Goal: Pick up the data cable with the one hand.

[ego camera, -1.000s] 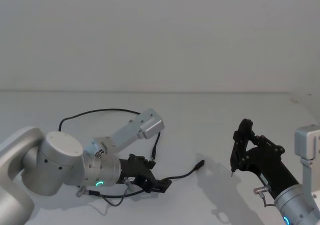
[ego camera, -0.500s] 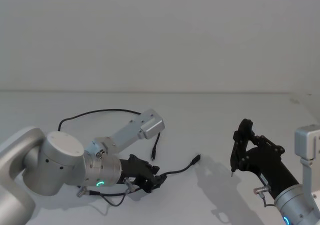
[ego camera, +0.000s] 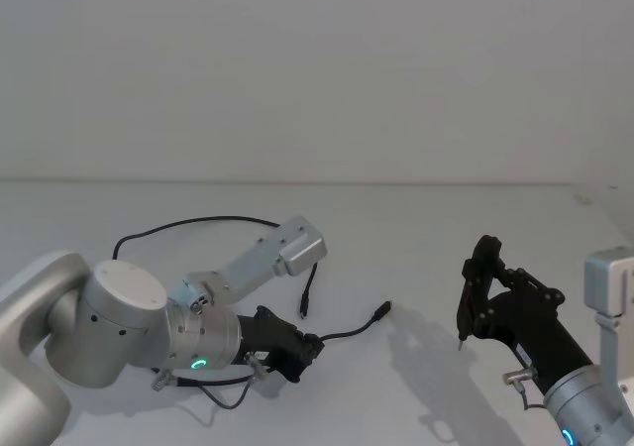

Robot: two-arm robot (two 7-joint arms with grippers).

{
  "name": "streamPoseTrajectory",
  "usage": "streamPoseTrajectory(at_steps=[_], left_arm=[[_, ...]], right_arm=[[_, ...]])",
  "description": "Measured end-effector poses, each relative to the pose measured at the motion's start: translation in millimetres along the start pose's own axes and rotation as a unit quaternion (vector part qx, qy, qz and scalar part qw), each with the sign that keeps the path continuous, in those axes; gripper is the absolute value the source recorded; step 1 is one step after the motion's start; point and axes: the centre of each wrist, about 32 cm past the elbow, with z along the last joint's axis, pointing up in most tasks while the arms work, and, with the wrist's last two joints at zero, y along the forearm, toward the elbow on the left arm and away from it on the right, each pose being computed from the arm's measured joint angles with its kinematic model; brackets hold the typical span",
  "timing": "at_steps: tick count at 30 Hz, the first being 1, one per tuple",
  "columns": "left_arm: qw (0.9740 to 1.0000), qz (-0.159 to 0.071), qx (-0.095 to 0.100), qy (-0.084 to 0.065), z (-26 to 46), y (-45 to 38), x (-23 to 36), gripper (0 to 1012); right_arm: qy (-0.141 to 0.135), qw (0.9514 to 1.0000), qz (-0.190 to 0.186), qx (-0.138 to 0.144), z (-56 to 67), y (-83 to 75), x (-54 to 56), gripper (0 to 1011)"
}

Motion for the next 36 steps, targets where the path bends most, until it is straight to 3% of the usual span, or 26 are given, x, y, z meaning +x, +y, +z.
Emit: streamPoseTrajectory(at_steps=[6,12,19,27,30,31,36], left_arm=[[0.9999,0.002,-0.008,-0.011,-0.8,0.6,-1.0,35],[0.9990,0.008,-0.027,-0.034,-3.0,3.2,-2.4,35],[0.9959,0.016,-0.058,-0.067,-5.9,8.2,-3.2,35],[0.9875,0.025,-0.109,-0.111,-9.6,17.6,-2.0,35],[0.9831,0.025,-0.130,-0.126,-10.9,21.7,-0.5,35],[0.9804,0.024,-0.142,-0.134,-11.5,23.6,0.5,35],[0.9733,0.019,-0.170,-0.153,-13.0,30.1,4.4,35]], right_arm=[[0.005,1.0000,0.005,0.007,5.2,0.4,1.6,279],[0.017,0.9995,0.015,0.024,18.3,2.6,5.0,279],[0.033,0.9979,0.031,0.046,35.3,7.8,8.7,279],[0.047,0.9959,0.041,0.065,49.3,16.0,13.1,279],[0.053,0.9951,0.042,0.072,54.2,19.3,15.4,279],[0.054,0.9949,0.042,0.073,54.9,20.0,15.9,279],[0.061,0.9942,0.040,0.079,57.8,23.3,19.0,279]])
